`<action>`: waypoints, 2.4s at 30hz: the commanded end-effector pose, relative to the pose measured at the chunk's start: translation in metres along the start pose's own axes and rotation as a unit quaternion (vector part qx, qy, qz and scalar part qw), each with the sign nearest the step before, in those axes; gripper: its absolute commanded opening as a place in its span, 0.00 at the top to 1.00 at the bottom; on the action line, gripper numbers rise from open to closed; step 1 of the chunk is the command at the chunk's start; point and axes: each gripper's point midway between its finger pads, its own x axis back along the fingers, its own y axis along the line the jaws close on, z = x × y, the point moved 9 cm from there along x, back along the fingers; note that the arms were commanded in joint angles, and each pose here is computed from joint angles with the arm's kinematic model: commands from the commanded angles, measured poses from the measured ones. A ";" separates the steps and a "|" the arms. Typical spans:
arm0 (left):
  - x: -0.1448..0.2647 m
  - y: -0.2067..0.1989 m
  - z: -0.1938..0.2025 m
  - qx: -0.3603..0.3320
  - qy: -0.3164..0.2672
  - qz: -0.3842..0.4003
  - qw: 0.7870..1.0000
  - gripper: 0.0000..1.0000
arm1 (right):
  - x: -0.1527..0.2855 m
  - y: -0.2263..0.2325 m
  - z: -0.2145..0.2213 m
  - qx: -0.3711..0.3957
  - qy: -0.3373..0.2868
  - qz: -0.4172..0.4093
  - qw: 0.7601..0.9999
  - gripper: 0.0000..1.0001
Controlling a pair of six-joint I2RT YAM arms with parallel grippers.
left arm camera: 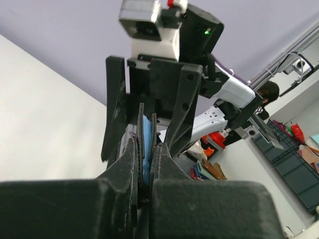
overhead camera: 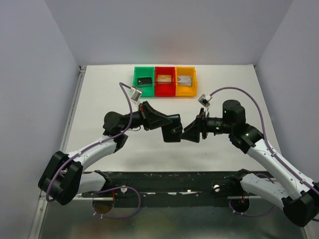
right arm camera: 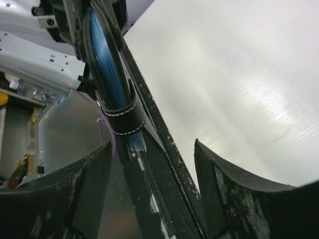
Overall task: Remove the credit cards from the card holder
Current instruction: Pick up the card holder from the center of the board, then open the card holder.
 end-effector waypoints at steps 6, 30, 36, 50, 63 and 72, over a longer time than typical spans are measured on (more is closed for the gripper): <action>-0.003 -0.002 -0.014 -0.041 0.009 -0.102 0.994 1.00 | 0.032 0.023 -0.035 0.042 -0.051 0.106 0.992 0.21; -0.035 0.008 -0.025 0.051 0.001 -0.423 0.905 1.00 | 0.010 0.025 -0.050 0.144 -0.071 0.431 0.888 0.35; -0.032 0.007 -0.026 0.060 -0.015 -0.457 0.887 1.00 | -0.009 0.031 -0.051 0.154 -0.054 0.438 0.884 0.37; -0.033 0.010 -0.026 0.095 -0.043 -0.478 0.872 1.00 | -0.053 0.043 -0.042 0.159 -0.022 0.401 0.902 0.34; -0.033 0.007 -0.022 0.125 -0.055 -0.468 0.873 1.00 | -0.079 0.034 -0.037 0.150 0.010 0.426 0.892 0.39; -0.033 0.002 -0.023 0.128 -0.060 -0.461 0.876 1.00 | -0.085 0.027 -0.035 0.157 0.028 0.459 0.874 0.45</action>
